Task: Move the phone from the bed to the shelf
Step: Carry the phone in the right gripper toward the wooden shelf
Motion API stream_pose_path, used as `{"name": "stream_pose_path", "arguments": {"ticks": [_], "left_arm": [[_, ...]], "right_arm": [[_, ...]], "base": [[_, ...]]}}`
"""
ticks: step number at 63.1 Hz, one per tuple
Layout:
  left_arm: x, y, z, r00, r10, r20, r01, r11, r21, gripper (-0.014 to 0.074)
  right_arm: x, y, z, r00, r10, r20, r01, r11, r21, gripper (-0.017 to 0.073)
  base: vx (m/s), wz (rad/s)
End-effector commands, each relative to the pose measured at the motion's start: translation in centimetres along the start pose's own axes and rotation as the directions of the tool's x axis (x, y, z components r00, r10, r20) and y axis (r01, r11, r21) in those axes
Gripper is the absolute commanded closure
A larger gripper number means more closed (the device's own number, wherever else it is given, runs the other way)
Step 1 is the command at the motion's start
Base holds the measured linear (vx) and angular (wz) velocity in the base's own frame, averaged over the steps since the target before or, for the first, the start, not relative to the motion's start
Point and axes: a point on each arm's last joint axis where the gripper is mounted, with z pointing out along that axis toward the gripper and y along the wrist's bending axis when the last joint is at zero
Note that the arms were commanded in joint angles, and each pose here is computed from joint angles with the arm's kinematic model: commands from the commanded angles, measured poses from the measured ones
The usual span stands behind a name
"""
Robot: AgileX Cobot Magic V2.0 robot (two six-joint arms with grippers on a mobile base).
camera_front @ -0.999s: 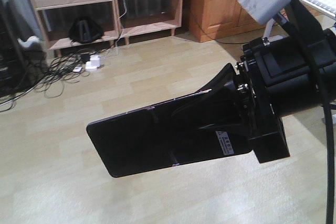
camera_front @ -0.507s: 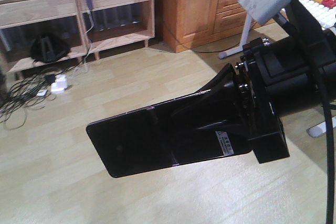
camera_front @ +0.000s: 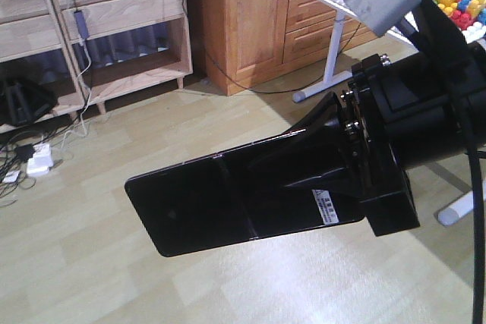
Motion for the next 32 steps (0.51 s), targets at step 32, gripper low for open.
{"name": "stream_pose_path", "arguments": {"ticks": [32], "left_arm": [[-0.50,0.03,-0.03,0.997,-0.009,0.075,0.009,1.000,-0.003,0.0592]], "right_arm": [[-0.85,1.65,-1.03,0.998,-0.020,0.055,0.023,0.998,-0.056,0.0561]], "base": [[0.43,-0.01]]}}
